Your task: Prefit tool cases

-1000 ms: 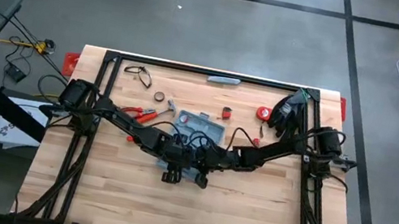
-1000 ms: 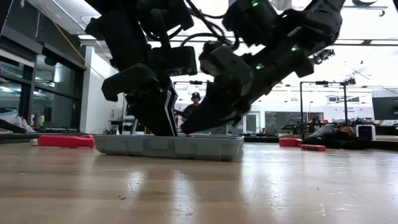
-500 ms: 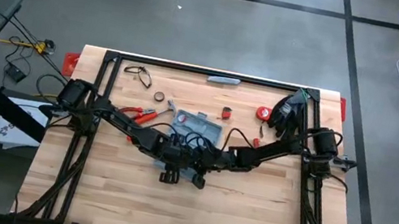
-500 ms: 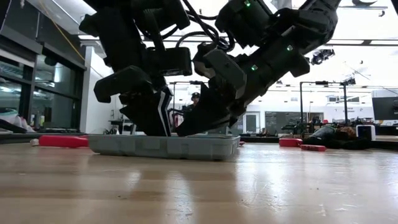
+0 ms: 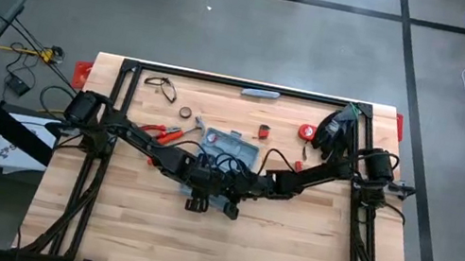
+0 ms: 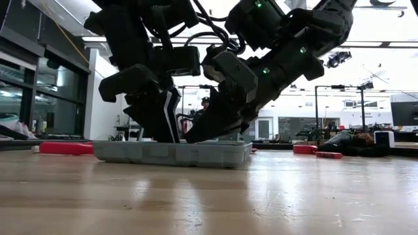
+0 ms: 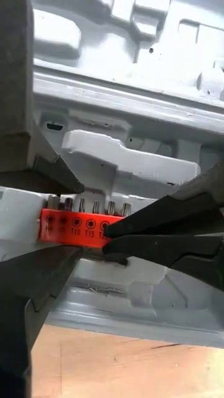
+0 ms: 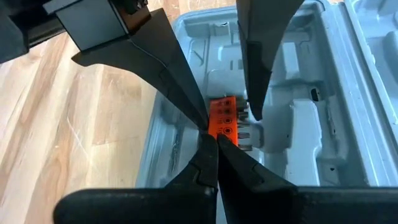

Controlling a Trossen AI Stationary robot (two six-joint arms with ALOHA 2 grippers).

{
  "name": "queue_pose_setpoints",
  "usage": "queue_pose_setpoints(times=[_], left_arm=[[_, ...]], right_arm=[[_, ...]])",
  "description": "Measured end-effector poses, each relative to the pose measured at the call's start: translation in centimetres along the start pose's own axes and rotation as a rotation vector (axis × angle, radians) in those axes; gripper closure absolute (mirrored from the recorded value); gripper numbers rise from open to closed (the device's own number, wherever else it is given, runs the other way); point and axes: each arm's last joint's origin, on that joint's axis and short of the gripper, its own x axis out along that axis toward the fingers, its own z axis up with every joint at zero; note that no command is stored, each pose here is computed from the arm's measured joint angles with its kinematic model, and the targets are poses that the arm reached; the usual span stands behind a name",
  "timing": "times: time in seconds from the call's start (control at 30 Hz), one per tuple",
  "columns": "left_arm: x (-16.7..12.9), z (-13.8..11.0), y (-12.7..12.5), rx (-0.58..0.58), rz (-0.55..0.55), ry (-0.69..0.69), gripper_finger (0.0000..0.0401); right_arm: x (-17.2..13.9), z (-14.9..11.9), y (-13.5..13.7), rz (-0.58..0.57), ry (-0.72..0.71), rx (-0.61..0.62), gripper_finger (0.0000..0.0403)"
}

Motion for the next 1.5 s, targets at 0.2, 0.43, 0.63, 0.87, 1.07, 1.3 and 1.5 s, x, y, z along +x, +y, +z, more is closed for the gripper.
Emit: queue_pose_setpoints(times=[0.2, 0.43, 0.63, 0.87, 1.07, 1.3, 1.5], left_arm=[[-0.6, 0.2, 0.1, -0.013, 0.012, -0.012, 0.0242], [-3.2, 0.8, 0.7, -0.027, 0.044, -0.071, 0.0238], [-4.4, -0.7, 0.6, -0.054, 0.119, 0.047, 0.0238], [-3.0, -4.1, -1.0, -0.131, 0.062, 0.135, 0.0238], [-1.0, -4.5, -1.6, -0.204, -0.020, -0.018, 0.0244], [0.7, -4.1, -1.1, -0.223, -0.014, -0.060, 0.0271], [0.9, -3.7, -1.0, -0.226, -0.012, -0.108, 0.0278]], right_arm=[[0.0, -0.1, 0.0, -0.003, 0.003, -0.001, 0.0403], [0.0, -0.1, 0.0, -0.003, 0.004, 0.001, 0.0403], [0.0, -0.1, 0.0, -0.005, 0.006, 0.001, 0.0403], [0.0, -0.2, -0.1, -0.010, 0.016, 0.000, 0.0403], [-0.1, -0.3, -0.5, -0.008, 0.050, 0.007, 0.0403], [-0.2, -1.0, -0.7, -0.009, 0.133, 0.013, 0.0403], [-0.3, -1.2, -0.8, -0.023, 0.167, 0.010, 0.0403]])
